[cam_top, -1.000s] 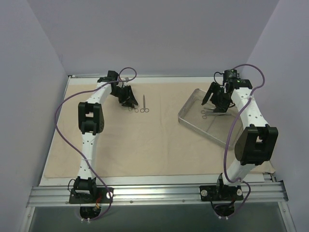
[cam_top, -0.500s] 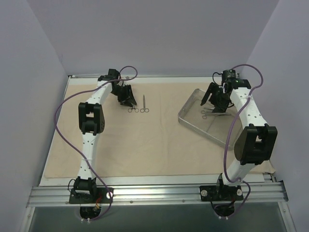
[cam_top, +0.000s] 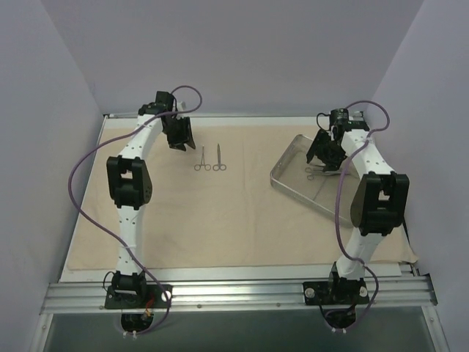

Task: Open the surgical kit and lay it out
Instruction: Place the medical item in the surgical kit, then pick up the medical item from the container.

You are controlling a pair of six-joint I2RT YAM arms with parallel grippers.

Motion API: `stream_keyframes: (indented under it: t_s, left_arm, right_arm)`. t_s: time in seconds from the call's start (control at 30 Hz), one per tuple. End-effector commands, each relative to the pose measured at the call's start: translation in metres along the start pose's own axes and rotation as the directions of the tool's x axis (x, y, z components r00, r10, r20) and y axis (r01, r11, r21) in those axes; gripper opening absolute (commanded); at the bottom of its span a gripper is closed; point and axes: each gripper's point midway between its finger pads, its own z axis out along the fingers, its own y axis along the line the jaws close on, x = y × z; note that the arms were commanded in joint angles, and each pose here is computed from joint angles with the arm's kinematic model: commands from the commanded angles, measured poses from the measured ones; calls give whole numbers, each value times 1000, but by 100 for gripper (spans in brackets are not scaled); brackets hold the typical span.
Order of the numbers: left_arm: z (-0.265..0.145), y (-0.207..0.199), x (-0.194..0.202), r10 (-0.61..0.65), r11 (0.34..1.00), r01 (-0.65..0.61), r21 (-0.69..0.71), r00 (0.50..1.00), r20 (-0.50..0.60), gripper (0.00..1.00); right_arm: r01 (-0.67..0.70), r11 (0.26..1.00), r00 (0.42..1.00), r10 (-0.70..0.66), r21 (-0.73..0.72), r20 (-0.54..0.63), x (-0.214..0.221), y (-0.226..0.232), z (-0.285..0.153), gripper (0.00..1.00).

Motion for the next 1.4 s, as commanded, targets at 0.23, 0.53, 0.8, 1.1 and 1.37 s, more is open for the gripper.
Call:
stream_keyframes:
  t_s: [0.23,0.53,0.8,1.1,1.37]
  left_arm:
    - [-65,-27,17,-6,998,1,64,997,73,53]
    - [-86,-29,35,-29,998,25,60,997,73,53]
    - [-95,-31,38,-38,998,34,58,996,81,53]
    - [-96,-30,34,-35,997,29,70,996,86,53]
    - [-99,-31,33,-31,997,24,74,995,92,53]
  right_arm:
    - [-53,991,998,47,122,52,-29,-12,42,45]
    - [-396,903,918,384,165,101,-9,-17,58,52]
    - [-448,862,894,428,237,131,-17,-25,80,60]
    - [-462,840,884,462,283,71,-3,-27,115,64]
    - [-404,853,906,422,330,17,25,-26,114,54]
